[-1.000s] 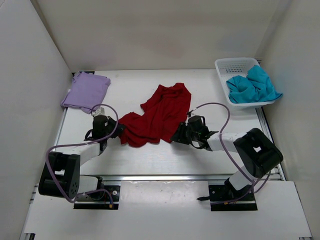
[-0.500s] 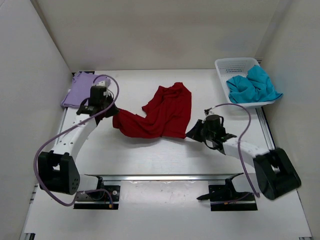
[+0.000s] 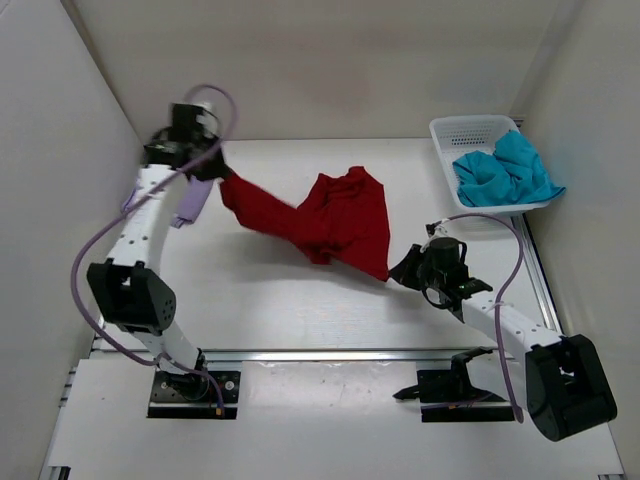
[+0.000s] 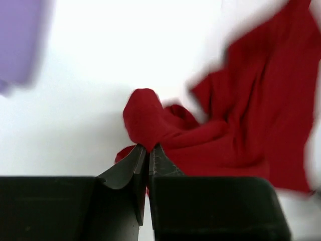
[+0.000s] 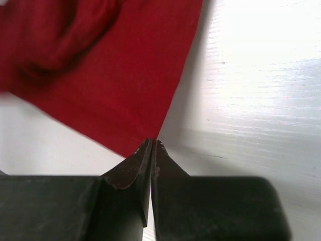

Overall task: Fold and stack the t-shirts
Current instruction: Flatten out the tshirt

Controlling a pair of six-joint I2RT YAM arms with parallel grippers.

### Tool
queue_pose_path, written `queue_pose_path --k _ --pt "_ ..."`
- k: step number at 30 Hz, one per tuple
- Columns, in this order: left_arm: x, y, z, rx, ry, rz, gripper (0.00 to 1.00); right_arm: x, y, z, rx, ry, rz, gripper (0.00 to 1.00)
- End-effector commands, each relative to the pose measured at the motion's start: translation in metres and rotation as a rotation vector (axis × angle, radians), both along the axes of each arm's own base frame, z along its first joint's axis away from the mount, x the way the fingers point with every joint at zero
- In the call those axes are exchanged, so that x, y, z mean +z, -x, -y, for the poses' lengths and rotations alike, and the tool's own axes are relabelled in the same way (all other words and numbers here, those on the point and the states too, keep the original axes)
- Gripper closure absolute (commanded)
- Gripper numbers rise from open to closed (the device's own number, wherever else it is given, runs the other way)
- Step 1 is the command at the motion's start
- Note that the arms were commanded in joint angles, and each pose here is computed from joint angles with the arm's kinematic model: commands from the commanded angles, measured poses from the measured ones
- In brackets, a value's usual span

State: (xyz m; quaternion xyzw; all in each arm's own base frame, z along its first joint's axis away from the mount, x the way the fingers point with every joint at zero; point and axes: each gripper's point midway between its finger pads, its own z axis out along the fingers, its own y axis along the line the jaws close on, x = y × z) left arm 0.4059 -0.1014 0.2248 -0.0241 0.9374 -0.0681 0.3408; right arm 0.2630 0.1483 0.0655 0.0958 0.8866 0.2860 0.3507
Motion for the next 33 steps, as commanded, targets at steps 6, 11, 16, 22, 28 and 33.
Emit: queue_pose_path --k 6,11,16,22,28,33 --pt "0.092 0.003 -0.044 0.097 0.123 0.187 0.65 0.02 0.009 0.01 -0.007 0.003 0.103 1.0" --pt "-0.004 0.038 -0.101 0.274 0.254 0.128 0.01 -0.002 0.029 0.032 -0.063 0.0 0.08 1.0" --pt "-0.065 0.058 -0.08 0.257 0.152 0.023 0.01 0.021 0.02 0.026 -0.042 -0.015 0.13 1.0" --pt "-0.109 0.091 -0.09 0.325 0.097 0.007 0.18 0.033 0.014 0.023 -0.027 -0.022 0.149 1.0" --pt "-0.149 0.096 -0.09 0.388 0.181 -0.02 0.29 0.026 0.015 0.017 -0.005 -0.034 0.135 1.0" --pt "-0.178 0.078 -0.042 0.3 0.223 -0.102 0.42 0.033 0.014 0.021 -0.024 -0.041 0.143 1.0"
